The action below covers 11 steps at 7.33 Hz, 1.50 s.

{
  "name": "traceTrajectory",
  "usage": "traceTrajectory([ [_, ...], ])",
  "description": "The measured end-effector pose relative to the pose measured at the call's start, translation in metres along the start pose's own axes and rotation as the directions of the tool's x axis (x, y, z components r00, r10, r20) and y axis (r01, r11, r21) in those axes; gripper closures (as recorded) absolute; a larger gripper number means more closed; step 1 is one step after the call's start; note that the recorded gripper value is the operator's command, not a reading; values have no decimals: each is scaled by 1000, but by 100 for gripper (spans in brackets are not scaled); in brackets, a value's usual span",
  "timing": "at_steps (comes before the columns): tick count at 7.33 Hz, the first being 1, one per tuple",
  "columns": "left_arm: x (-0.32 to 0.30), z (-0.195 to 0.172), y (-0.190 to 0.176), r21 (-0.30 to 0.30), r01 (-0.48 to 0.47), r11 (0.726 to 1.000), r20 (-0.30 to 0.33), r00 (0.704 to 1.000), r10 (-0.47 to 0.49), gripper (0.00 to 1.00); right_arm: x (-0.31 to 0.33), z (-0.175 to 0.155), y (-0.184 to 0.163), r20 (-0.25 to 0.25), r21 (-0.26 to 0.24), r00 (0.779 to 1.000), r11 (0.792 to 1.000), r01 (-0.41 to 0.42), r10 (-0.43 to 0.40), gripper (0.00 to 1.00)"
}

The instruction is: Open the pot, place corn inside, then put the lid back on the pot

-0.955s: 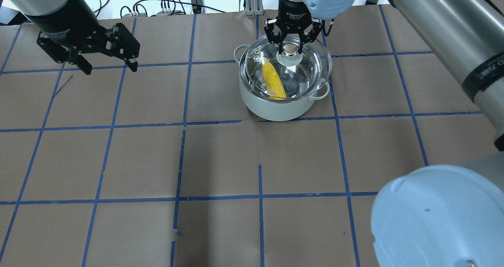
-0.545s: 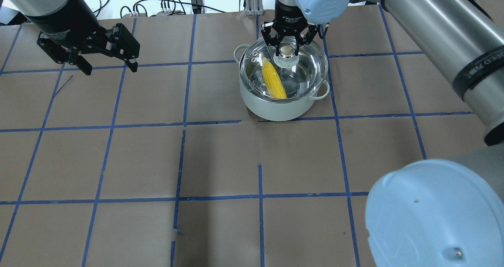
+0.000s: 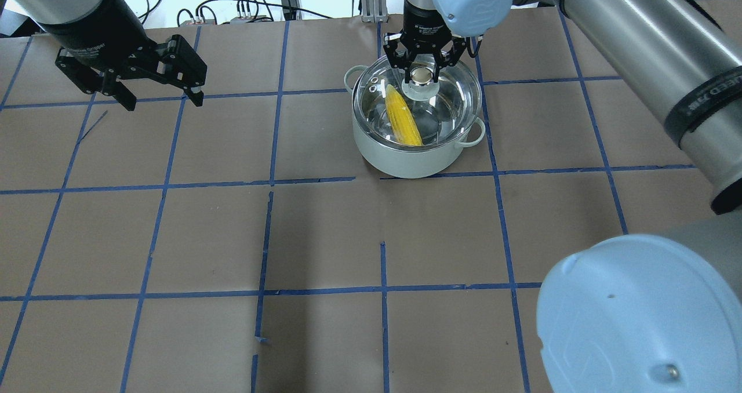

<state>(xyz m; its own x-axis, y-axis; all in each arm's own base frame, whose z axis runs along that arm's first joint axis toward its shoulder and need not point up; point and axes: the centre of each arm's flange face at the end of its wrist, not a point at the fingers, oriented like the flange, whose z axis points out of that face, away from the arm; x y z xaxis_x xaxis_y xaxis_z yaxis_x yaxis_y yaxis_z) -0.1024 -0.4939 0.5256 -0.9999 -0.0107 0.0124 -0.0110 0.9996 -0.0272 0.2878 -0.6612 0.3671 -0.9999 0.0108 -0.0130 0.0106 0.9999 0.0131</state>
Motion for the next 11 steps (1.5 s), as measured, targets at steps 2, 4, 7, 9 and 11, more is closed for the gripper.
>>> traceTrajectory([
  [2, 0, 4, 2, -6, -1, 1000, 0, 1000, 1, 1, -1, 1, 0, 0, -1, 1000, 1000, 2, -2, 60],
  [4, -1, 5, 4, -7, -2, 1000, 1, 1000, 2, 1, -6, 1, 2, 0, 1, 1000, 1000, 9, -9, 60],
  [7, -1, 5, 5, -8, -1, 1000, 2, 1000, 1, 0, -11, 2, 4, -1, 2, 1000, 1000, 16, -16, 60],
  [9, -1, 5, 5, -6, -1, 1000, 2, 1000, 1, 0, -12, 5, 3, -2, -1, 1000, 1000, 17, -17, 55],
  [11, -1, 5, 5, -5, -1, 1000, 2, 1000, 1, 0, -11, 5, 2, -2, -1, 1000, 1000, 17, -17, 42],
])
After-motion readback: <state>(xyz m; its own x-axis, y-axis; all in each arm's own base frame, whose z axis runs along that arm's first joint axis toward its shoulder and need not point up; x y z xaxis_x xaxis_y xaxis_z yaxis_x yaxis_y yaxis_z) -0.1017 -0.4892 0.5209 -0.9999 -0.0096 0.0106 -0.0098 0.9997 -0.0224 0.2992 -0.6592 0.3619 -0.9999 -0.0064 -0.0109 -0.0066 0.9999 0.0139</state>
